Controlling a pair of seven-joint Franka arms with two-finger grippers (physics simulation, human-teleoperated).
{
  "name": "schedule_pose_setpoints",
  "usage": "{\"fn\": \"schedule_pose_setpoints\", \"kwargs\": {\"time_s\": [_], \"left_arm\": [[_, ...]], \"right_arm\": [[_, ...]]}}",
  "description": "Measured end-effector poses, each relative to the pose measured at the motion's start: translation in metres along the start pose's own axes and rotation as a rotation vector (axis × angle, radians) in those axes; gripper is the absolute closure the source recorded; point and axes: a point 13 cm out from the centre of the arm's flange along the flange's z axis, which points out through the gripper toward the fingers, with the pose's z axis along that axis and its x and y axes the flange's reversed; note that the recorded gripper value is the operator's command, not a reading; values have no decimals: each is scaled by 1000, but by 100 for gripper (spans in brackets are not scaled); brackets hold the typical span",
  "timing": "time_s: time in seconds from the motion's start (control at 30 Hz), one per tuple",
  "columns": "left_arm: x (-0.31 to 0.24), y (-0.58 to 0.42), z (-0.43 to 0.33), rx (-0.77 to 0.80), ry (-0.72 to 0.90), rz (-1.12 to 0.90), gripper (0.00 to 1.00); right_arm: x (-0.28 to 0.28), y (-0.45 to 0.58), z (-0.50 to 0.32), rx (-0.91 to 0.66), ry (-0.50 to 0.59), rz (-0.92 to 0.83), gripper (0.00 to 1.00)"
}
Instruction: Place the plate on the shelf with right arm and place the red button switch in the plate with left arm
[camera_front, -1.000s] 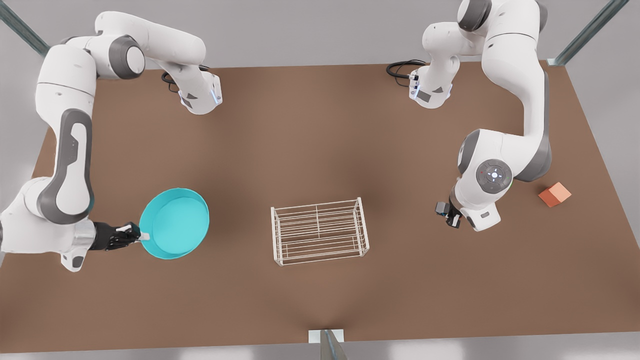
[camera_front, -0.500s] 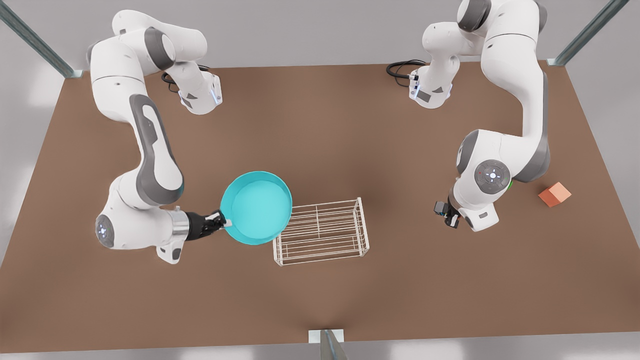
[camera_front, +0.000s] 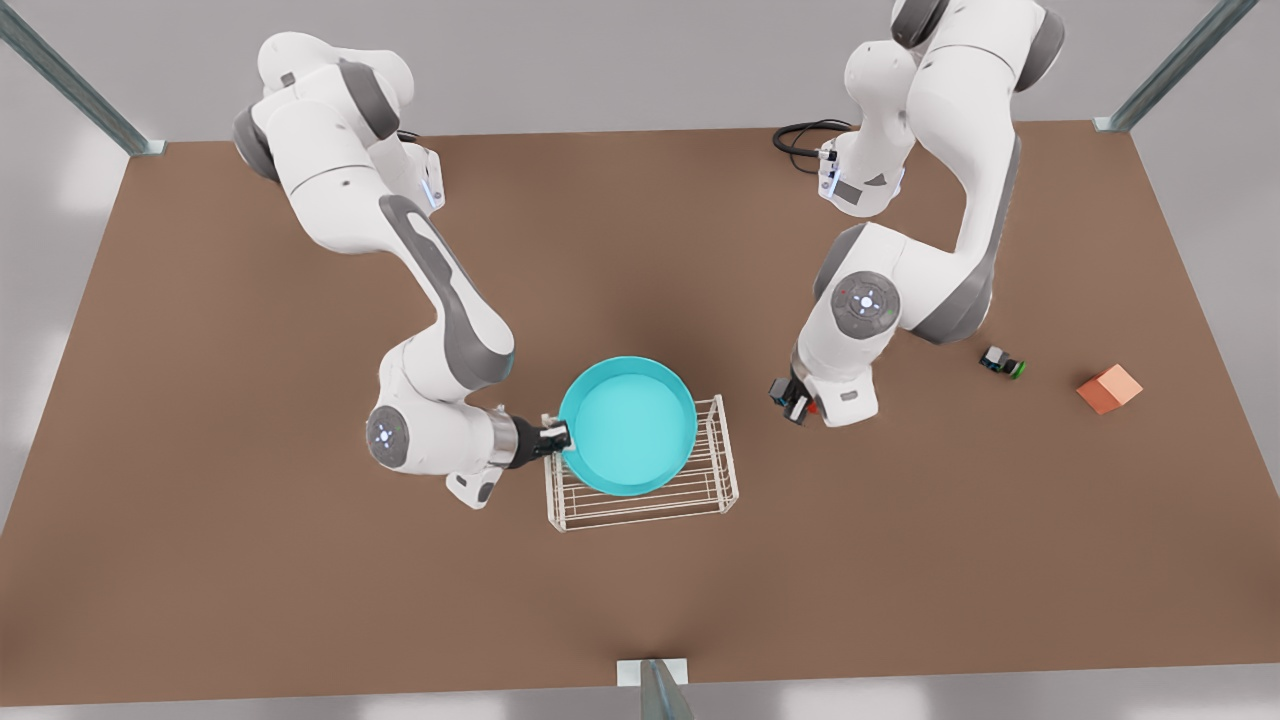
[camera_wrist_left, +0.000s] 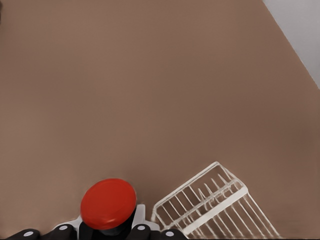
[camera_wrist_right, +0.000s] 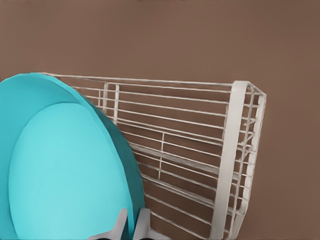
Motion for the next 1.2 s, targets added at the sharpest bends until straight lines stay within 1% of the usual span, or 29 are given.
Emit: {"fn": "schedule_pose_setpoints", "kwargs": {"time_s": [0.03, 0.07, 0.1, 0.13, 0.17, 0.2, 0.23, 0.27, 0.3, 0.33, 0.37, 0.4, 0.43, 0.47, 0.57, 0.6, 0.63, 0.7, 0.73, 0.8, 0.83, 0.87, 0.9, 0.93, 1.03, 1.2], "left_arm": [[16, -5, 0, 16, 20, -1, 55], [32, -11, 1, 32, 43, -3, 55], [48, -17, 1, 52, 72, -9, 55], [64, -24, 2, 72, 102, -16, 55], [83, -31, 4, 94, 134, -18, 55], [105, -40, 9, 117, 169, -17, 55], [127, -50, 14, 145, 205, -16, 55], [147, -61, 22, 175, 240, -22, 55], [165, -73, 34, 207, 273, -31, 55], [181, -85, 45, 241, 300, -43, 54], [188, -96, 52, 276, 322, -62, 54], [190, -108, 59, 312, 341, -86, 49], [187, -121, 64, 350, 355, -112, 10], [183, -132, 67, 385, 361, -131, 0], [177, -150, 60, 473, 358, -155, 0], [174, -152, 58, 490, 341, -145, 0], [160, -154, 37, 499, 290, -103, 0], [99, -152, -26, 484, 166, -34, 0], [72, -139, -39, 435, 91, 12, 0], [22, -103, -43, 288, -40, 85, 0], [-21, -79, -47, 212, -100, 79, 0], [-84, -47, -58, 144, -126, 27, 0], [-143, -12, -66, 94, -114, -20, 0], [-159, 9, -72, 76, -75, 0, 0], [-158, 87, -52, -8, 12, 124, 0], [-146, 89, -47, 27, 45, 387, 0]], "right_arm": [[0, -3, 7, 2, -3, 21, 83], [-1, -6, 11, 4, -9, 39, 11], [-2, -8, 12, 8, -17, 54, 0], [-5, -12, 8, 12, -30, 70, 0], [-12, -15, -18, 14, -70, 84, 0], [-21, -21, -75, 16, -142, 101, 0], [-22, -28, -150, 20, -225, 118, 0], [-13, -39, -230, 27, -299, 143, 0], [4, -68, -293, 56, -340, 178, 0], [20, -114, -322, 115, -334, 220, 0], [34, -159, -326, 176, -292, 259, 0], [46, -191, -321, 235, -242, 277, 0], [55, -212, -313, 290, -191, 280, 0], [62, -227, -306, 340, -146, 276, 0], [87, -217, -244, 560, 53, 173, 0], [115, -227, -224, 603, 119, 175, 0], [138, -237, -210, 635, 158, 178, 0], [155, -258, -209, 653, 161, 207, 0], [156, -266, -212, 656, 152, 219, 0], [154, -272, -213, 661, 134, 225, 0], [152, -273, -213, 663, 126, 225, 0], [151, -274, -213, 664, 119, 225, 0], [149, -275, -213, 665, 114, 226, 0], [148, -276, -213, 665, 109, 227, 0], [144, -280, -214, 665, 95, 233, 0], [141, -281, -212, 664, 87, 238, 0]]}}
